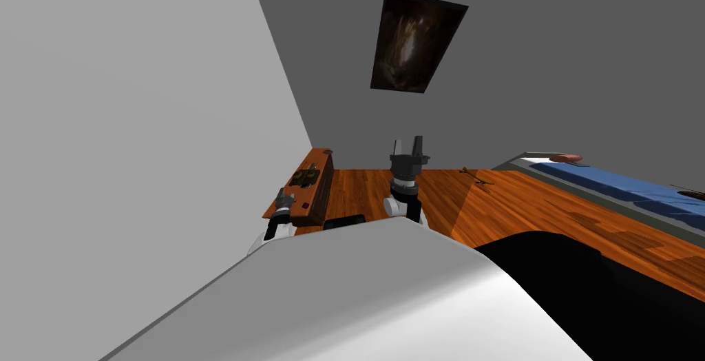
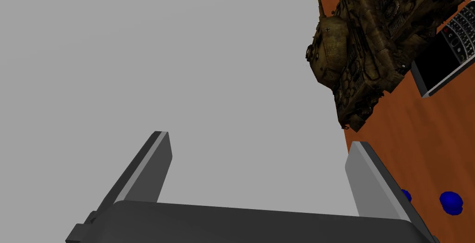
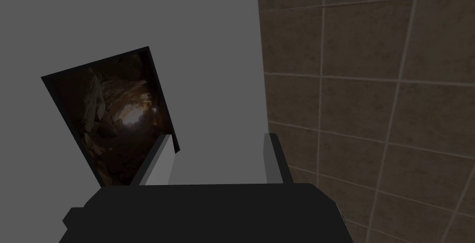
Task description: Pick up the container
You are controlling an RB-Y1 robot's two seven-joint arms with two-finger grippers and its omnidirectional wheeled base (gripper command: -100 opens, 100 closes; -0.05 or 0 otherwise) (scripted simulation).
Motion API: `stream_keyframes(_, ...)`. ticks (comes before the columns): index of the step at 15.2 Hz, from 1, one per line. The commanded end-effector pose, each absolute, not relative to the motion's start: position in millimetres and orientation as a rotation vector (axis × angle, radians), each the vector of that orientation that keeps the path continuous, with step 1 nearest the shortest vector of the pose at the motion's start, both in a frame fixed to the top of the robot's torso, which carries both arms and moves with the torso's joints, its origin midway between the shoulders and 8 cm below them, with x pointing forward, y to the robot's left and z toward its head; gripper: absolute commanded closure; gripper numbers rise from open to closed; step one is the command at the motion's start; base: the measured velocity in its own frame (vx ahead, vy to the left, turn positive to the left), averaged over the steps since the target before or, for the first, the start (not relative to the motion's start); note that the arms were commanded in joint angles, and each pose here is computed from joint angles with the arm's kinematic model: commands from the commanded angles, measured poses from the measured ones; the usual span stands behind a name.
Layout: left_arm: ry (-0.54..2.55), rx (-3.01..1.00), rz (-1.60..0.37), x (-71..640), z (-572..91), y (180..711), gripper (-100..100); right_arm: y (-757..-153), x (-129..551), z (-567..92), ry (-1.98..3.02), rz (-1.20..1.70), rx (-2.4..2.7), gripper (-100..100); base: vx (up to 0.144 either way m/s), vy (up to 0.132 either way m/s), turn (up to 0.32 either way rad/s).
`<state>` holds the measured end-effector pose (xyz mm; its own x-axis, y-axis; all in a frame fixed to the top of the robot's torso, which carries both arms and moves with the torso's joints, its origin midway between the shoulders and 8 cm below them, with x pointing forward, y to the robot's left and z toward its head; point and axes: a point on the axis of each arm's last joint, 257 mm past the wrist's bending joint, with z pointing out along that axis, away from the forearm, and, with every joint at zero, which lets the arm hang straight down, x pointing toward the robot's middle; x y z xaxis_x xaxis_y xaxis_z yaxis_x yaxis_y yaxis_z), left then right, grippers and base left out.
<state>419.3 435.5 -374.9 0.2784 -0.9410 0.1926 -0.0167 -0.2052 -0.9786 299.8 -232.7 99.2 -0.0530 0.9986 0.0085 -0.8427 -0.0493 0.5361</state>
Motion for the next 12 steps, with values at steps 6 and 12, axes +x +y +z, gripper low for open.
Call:
stream_keyframes(6,0.908,-1.629,-1.050,404.2,-416.0,458.4,-100,-232.7,299.8,99.2,0.452,1.579,0.441,0,0.030,-0.010,-0.041)
stream_keyframes(12,0.901,-1.723,-0.988,385.1,-449.4,471.2,-100,-232.7,299.8,99.2,0.452,1.579,0.441,0,0.030,-0.005,-0.029)
